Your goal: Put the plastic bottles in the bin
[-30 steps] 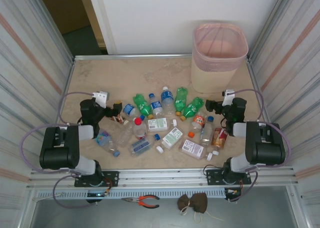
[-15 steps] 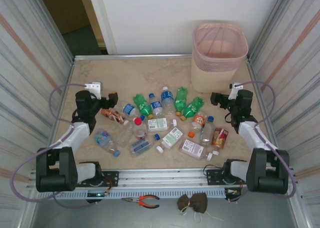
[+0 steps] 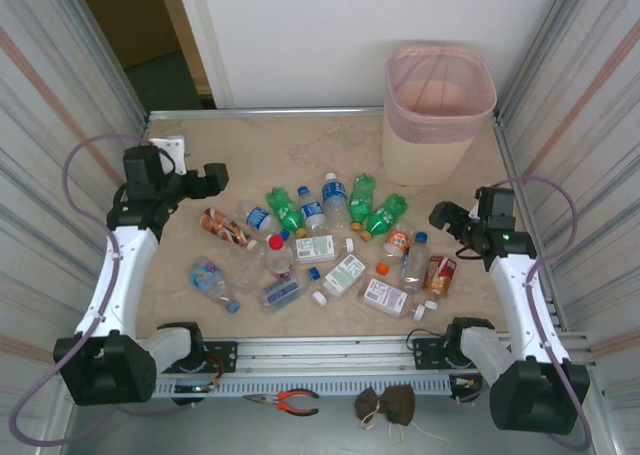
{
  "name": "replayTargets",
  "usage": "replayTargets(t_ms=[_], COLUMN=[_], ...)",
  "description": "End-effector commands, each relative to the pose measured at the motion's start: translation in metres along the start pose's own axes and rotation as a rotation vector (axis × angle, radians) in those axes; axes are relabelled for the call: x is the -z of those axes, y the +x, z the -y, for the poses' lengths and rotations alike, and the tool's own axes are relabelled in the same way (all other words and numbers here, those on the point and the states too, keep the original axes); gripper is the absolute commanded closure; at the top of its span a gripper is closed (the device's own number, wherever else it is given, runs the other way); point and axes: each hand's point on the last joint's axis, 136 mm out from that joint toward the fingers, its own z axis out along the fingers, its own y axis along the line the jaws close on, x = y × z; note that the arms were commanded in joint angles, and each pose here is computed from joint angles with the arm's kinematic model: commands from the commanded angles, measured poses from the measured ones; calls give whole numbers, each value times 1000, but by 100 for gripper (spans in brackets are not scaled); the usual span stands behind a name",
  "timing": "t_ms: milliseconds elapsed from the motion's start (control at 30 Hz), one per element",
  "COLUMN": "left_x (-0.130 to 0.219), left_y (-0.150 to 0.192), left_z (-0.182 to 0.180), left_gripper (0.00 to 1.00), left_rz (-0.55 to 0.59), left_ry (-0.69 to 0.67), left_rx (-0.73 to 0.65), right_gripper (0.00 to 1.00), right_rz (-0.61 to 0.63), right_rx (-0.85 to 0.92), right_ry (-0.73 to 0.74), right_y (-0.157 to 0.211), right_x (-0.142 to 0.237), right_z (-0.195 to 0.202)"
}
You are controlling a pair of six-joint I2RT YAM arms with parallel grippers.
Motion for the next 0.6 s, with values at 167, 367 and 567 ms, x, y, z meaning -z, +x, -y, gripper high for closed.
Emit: replayTargets(t_ms=[167,367,567], left_x=[-10,-7,-3], left_y=[37,38,35], left_z=[2,-4,-10], left_gripper=[1,1,1], left_rz=[-96,-75,-47], left_ry=[67,77,72], left_rx=[-11,42,64], right_gripper=[10,12,23], right_rz=[-93,-107,-118], right_rx=[-222,-238,-257], right_ry=[218,252,239], right_y=[44,66,80], right_x=[9,4,-9], right_z=[38,48,52])
